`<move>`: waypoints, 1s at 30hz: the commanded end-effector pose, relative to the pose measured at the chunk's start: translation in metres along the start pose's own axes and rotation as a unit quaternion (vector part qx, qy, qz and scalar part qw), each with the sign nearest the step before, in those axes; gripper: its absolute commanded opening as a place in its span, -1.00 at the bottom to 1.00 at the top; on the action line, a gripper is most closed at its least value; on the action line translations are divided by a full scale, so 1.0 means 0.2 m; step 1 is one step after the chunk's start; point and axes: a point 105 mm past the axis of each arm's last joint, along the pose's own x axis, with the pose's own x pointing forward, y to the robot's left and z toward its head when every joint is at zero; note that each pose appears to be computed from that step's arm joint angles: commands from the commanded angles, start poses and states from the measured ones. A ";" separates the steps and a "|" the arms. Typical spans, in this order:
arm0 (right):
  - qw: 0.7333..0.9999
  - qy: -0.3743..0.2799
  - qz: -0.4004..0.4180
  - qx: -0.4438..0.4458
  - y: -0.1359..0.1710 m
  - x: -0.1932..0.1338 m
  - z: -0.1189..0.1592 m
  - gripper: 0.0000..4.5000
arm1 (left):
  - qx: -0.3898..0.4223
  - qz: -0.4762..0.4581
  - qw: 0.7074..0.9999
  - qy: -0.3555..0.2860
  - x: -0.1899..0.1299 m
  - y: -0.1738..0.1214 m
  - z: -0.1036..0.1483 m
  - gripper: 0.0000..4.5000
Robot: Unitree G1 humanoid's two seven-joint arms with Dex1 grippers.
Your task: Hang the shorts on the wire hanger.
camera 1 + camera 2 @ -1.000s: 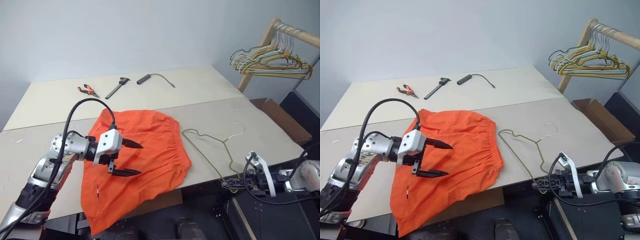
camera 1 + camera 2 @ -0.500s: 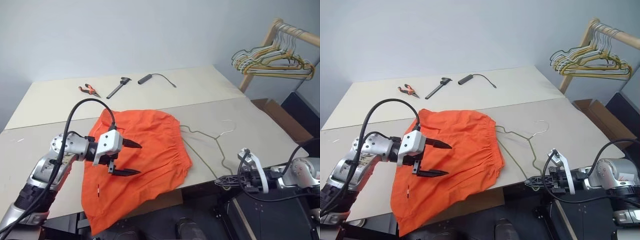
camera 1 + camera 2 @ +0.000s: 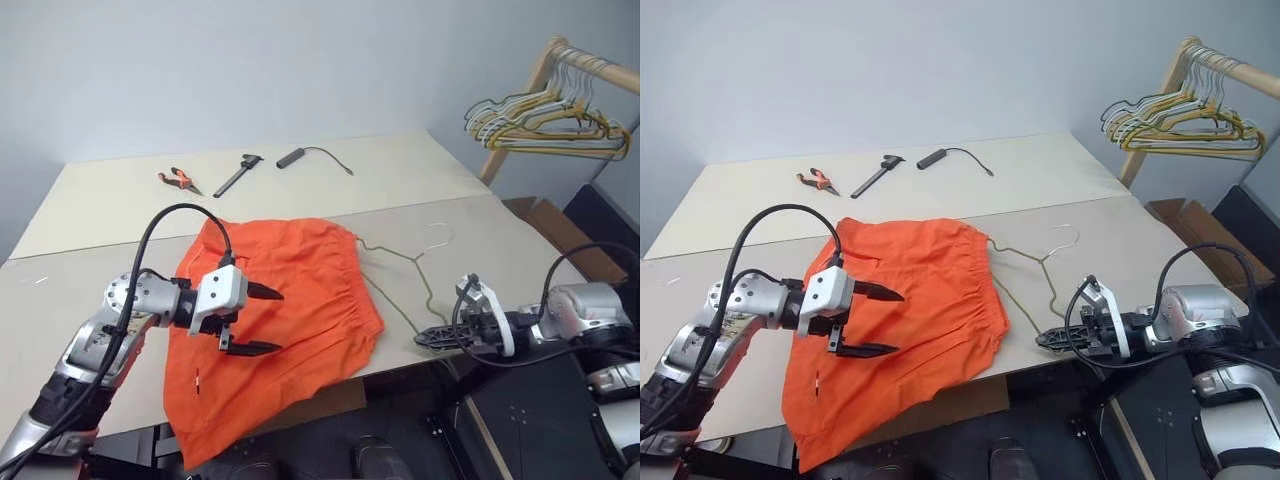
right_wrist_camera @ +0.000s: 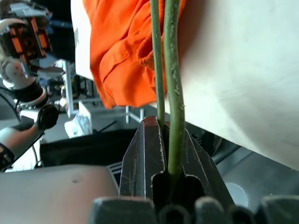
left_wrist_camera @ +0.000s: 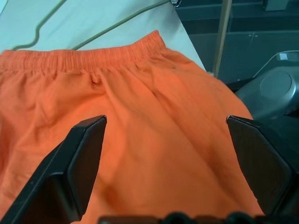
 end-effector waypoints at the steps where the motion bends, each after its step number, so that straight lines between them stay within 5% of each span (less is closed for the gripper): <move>1: 0.998 0.024 0.030 -0.042 0.09 0.00 0.04 -1.00 | 0.026 0.013 1.000 -0.005 -0.02 0.01 0.05 0.98; 8: 0.998 0.042 0.006 -0.051 0.05 0.03 0.11 -1.00 | 0.025 0.018 1.000 0.003 -0.01 0.00 0.03 0.98; 21: 0.993 -0.020 -0.051 -0.103 0.00 0.02 0.32 -1.00 | 0.027 0.027 0.999 0.001 -0.01 0.01 0.04 0.98; 30: 0.951 -0.052 -0.129 -0.275 0.04 0.04 0.38 -1.00 | 0.032 0.058 0.998 -0.002 -0.02 0.07 0.04 0.98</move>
